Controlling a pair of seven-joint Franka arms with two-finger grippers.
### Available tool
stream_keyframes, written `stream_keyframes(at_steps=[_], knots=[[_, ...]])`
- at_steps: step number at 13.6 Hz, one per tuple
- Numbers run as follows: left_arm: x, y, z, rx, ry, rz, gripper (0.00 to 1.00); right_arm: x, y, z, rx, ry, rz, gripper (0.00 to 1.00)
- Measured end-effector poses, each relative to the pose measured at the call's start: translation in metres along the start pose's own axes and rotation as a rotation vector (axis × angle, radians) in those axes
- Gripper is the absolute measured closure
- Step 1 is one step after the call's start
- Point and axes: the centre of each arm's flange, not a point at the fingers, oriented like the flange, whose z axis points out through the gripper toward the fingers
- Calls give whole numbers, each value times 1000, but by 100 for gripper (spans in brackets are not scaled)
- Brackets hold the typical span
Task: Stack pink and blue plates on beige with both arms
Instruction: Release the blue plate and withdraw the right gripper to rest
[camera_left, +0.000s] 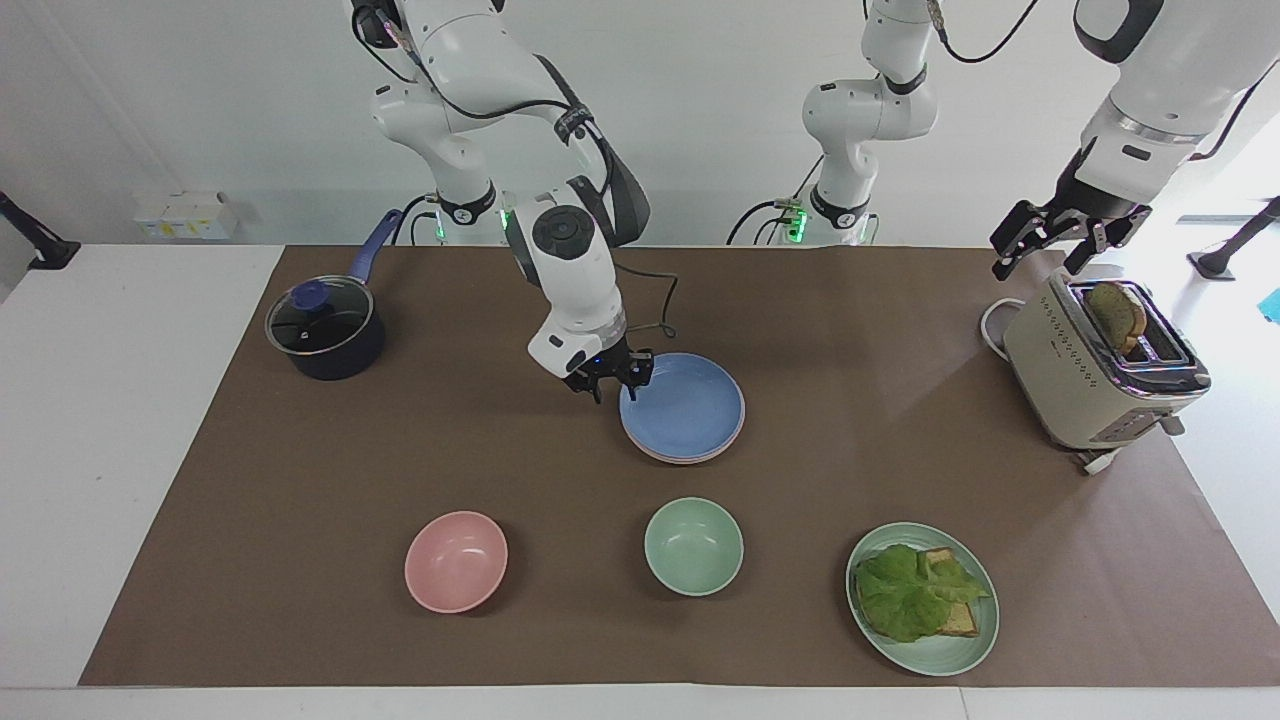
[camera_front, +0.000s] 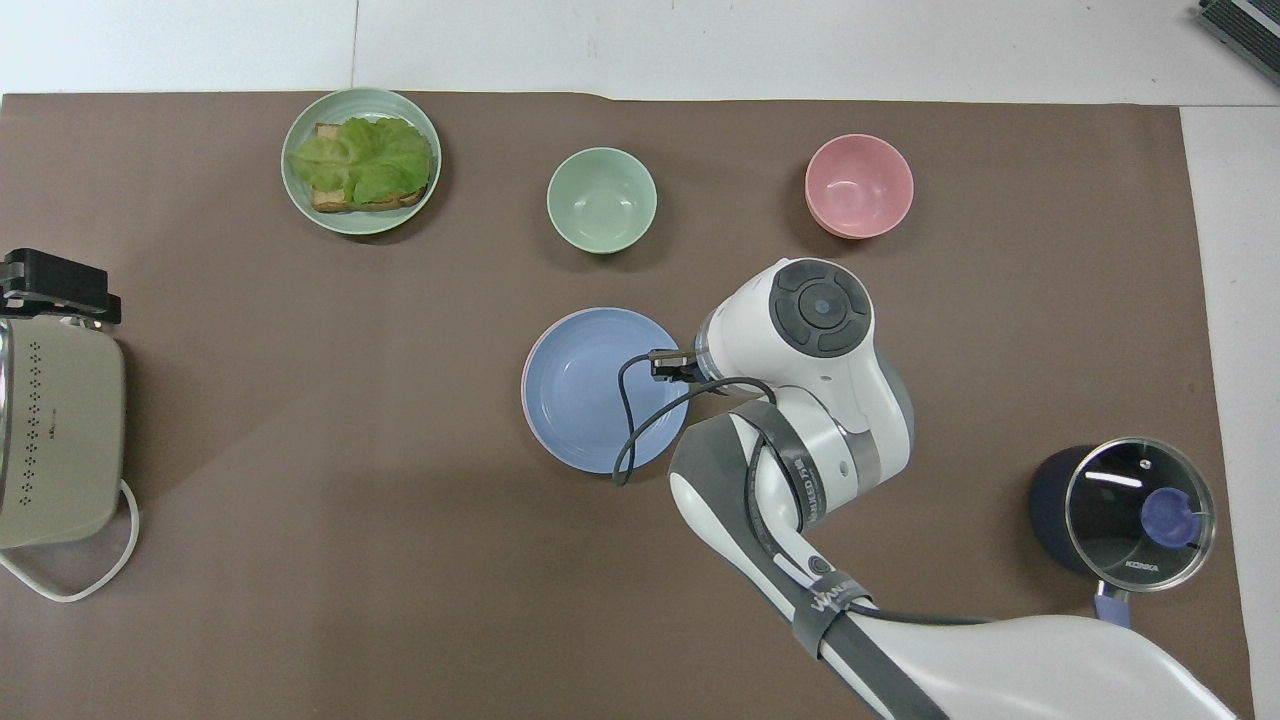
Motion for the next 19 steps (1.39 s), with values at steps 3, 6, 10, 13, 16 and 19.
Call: stream_keyframes(at_steps=[3, 6, 10, 13, 16, 19], knots=[[0, 0, 0, 0, 0, 0, 0, 27, 49, -60, -44, 103, 34, 0], [0, 0, 0, 0, 0, 0, 0, 30, 92, -109, -82, 107, 83, 0], [0, 0, 0, 0, 0, 0, 0, 29, 116, -176, -113, 83, 133, 0], [0, 0, 0, 0, 0, 0, 0, 12, 134, -239, -120, 112, 171, 0], [0, 0, 0, 0, 0, 0, 0, -8, 163, -281, -132, 129, 228, 0], [0, 0, 0, 0, 0, 0, 0, -22, 212, -305, -148, 112, 321, 0]])
